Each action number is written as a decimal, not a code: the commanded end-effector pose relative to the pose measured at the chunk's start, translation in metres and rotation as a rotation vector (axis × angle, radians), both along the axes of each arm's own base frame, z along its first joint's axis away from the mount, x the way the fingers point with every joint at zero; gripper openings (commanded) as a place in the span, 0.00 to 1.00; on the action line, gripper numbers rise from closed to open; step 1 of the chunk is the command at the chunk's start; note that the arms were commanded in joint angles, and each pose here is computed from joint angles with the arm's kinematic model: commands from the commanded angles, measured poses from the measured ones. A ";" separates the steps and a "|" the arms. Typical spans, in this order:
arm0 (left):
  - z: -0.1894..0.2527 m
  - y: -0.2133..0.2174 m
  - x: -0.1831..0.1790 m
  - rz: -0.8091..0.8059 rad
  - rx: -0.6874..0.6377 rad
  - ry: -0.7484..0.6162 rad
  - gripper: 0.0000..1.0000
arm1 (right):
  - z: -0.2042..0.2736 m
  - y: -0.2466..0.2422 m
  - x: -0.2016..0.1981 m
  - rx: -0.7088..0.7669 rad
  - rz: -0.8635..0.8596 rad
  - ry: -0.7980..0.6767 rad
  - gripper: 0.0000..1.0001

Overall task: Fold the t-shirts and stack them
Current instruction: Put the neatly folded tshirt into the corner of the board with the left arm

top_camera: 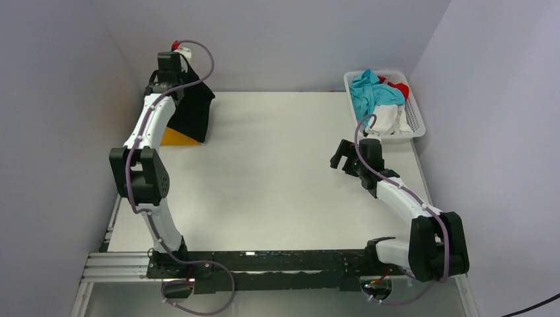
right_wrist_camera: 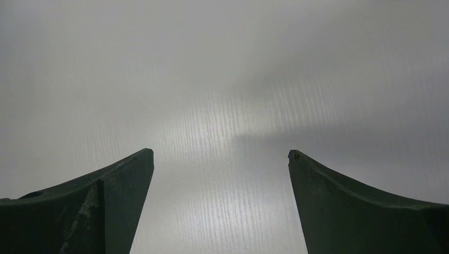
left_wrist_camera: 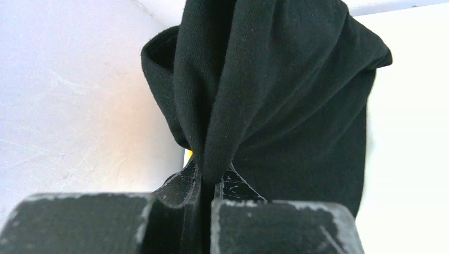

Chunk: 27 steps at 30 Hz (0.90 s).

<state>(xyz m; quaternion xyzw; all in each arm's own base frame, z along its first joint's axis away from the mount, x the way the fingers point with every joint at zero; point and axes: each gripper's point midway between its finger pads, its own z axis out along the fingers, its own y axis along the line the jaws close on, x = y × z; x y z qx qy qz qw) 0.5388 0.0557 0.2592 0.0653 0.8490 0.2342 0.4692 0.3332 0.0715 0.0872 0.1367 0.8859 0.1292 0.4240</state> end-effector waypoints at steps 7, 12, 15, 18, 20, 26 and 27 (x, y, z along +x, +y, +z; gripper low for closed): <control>-0.059 0.066 0.033 0.055 -0.110 0.016 0.00 | 0.010 -0.007 0.010 -0.028 -0.028 -0.031 1.00; -0.084 0.093 0.045 0.087 -0.143 0.034 0.02 | 0.013 -0.008 0.011 -0.034 -0.030 -0.041 1.00; -0.094 0.110 0.049 0.155 -0.116 0.040 0.74 | 0.011 -0.011 0.011 -0.045 -0.042 -0.027 1.00; -0.085 0.123 0.048 0.259 -0.110 0.014 0.99 | 0.010 -0.013 0.011 -0.051 -0.050 -0.017 1.00; -0.067 0.126 0.045 0.315 -0.134 -0.039 0.99 | 0.010 -0.014 0.011 -0.053 -0.056 -0.019 1.00; -0.013 0.087 0.026 0.289 -0.371 -0.206 0.99 | 0.020 -0.014 0.008 -0.043 -0.059 -0.051 1.00; -0.006 0.076 0.022 0.264 -0.414 -0.226 0.99 | 0.021 -0.014 0.007 -0.040 -0.057 -0.055 1.00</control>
